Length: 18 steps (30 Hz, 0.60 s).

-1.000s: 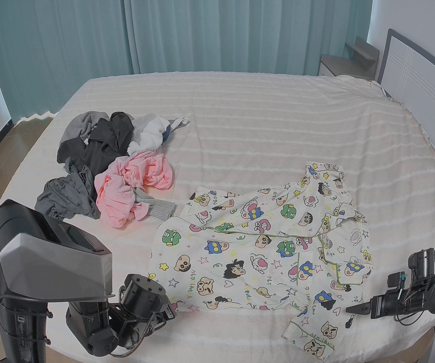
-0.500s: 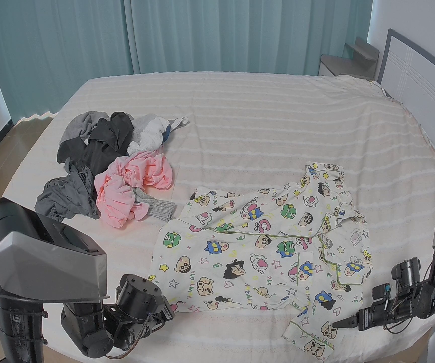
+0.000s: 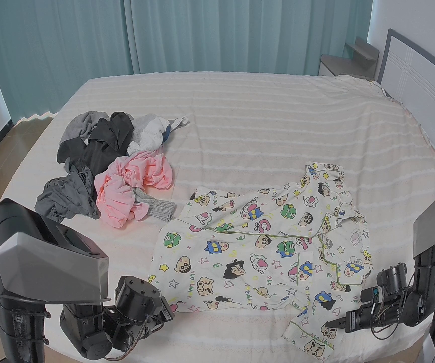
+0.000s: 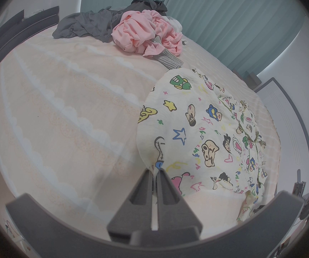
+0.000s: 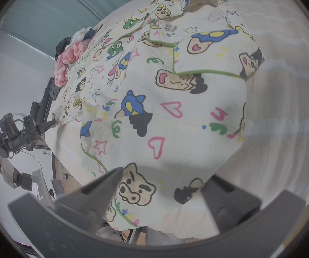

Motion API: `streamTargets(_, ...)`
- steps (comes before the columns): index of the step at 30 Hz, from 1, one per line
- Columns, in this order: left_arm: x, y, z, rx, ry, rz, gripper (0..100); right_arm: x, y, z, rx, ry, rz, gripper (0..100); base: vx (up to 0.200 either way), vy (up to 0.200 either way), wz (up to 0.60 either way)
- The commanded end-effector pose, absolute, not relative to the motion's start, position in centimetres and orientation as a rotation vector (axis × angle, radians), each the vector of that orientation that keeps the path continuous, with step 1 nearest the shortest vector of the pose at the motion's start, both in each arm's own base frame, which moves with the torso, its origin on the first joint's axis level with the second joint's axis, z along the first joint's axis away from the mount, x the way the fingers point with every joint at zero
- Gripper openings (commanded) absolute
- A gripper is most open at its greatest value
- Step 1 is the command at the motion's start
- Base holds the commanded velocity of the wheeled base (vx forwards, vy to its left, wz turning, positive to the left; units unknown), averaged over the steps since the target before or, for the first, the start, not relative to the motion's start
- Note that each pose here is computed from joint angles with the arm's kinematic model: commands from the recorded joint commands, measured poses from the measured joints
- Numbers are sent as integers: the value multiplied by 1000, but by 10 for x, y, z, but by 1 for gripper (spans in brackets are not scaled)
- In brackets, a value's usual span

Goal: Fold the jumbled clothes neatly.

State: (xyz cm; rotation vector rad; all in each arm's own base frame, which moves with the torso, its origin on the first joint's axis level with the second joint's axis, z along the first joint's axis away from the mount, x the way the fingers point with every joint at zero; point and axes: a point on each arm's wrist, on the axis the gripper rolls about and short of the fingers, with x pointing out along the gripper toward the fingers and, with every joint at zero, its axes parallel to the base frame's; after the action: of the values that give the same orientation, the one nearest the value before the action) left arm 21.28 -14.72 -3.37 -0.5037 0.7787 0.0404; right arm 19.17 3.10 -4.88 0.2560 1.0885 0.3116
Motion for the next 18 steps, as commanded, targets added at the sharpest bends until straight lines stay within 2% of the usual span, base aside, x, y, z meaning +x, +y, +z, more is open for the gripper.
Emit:
streamTargets(1,212,-147,-35,-500,784,44,0,185,31,-56,251,1144,297,0,0,0,0)
streamTargets(10,211,-146,-39,-488,795,53,0,186,30,-48,257,1114,264,0,0,0,0)
streamTargets(18,205,-142,-44,-479,818,40,0,173,30,-28,247,1167,271,0,0,0,0)
